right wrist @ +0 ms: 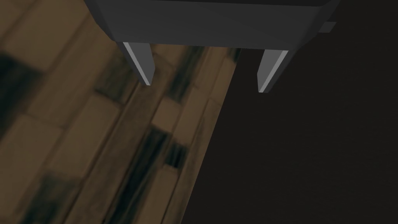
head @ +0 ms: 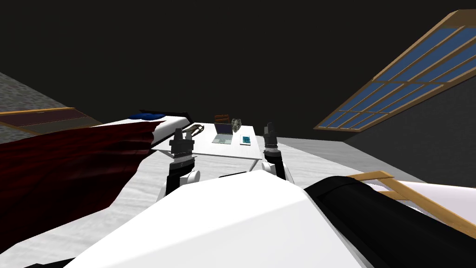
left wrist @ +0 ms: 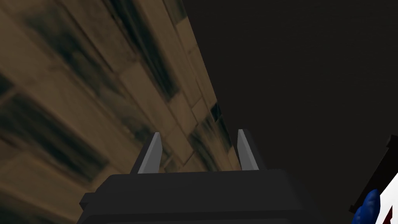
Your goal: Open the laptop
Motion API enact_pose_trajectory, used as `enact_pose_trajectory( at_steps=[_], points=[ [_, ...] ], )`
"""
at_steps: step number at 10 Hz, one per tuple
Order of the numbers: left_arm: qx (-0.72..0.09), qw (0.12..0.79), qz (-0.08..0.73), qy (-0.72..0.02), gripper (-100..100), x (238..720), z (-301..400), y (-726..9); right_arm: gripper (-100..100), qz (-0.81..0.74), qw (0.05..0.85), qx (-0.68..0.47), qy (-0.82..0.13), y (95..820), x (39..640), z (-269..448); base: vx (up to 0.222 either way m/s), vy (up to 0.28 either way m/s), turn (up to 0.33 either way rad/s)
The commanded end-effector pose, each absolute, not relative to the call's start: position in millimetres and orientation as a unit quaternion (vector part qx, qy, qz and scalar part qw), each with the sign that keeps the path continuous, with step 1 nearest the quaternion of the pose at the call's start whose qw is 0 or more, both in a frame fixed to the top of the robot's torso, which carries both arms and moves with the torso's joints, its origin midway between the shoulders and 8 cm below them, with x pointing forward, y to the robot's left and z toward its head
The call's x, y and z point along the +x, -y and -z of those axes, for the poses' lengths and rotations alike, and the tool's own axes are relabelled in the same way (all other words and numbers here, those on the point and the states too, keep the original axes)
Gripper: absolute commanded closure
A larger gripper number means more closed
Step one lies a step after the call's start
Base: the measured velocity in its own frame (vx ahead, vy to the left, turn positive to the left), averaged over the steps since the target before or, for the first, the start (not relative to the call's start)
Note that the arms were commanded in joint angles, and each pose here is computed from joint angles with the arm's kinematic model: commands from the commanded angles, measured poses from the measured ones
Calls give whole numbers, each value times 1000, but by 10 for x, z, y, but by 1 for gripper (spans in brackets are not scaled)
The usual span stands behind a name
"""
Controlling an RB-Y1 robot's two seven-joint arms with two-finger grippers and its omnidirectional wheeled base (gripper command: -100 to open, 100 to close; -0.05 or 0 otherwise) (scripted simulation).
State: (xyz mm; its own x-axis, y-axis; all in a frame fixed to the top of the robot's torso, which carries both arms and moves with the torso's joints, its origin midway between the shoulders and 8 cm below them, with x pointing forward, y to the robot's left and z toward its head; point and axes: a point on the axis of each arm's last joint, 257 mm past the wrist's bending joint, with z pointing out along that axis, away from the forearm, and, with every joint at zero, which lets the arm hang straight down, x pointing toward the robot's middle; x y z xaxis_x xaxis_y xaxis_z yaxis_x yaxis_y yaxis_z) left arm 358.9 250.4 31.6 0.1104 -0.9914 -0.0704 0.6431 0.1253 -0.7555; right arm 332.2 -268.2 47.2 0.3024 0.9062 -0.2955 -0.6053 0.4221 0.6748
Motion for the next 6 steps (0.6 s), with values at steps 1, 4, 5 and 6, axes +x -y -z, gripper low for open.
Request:
enact_pose_trajectory(
  at_steps=[1,4,5,6],
  points=[
    [-289,687,595,-301,0,3589,-316,-2504,0,-488,775,226,-333,2682,3322,-472,0,0,0],
    [-272,687,583,-339,-100,3733,-181,-2461,0,-488,775,226,-333,2682,3323,-470,-3,28,-125],
    [-268,687,576,-352,-100,3802,-119,-2461,0,-488,775,226,-333,2682,3323,-470,-14,63,-221],
    [-265,688,569,-365,-100,3882,-48,-2471,0,-488,775,226,-333,2683,3323,-469,-15,68,-219]
  ],
)
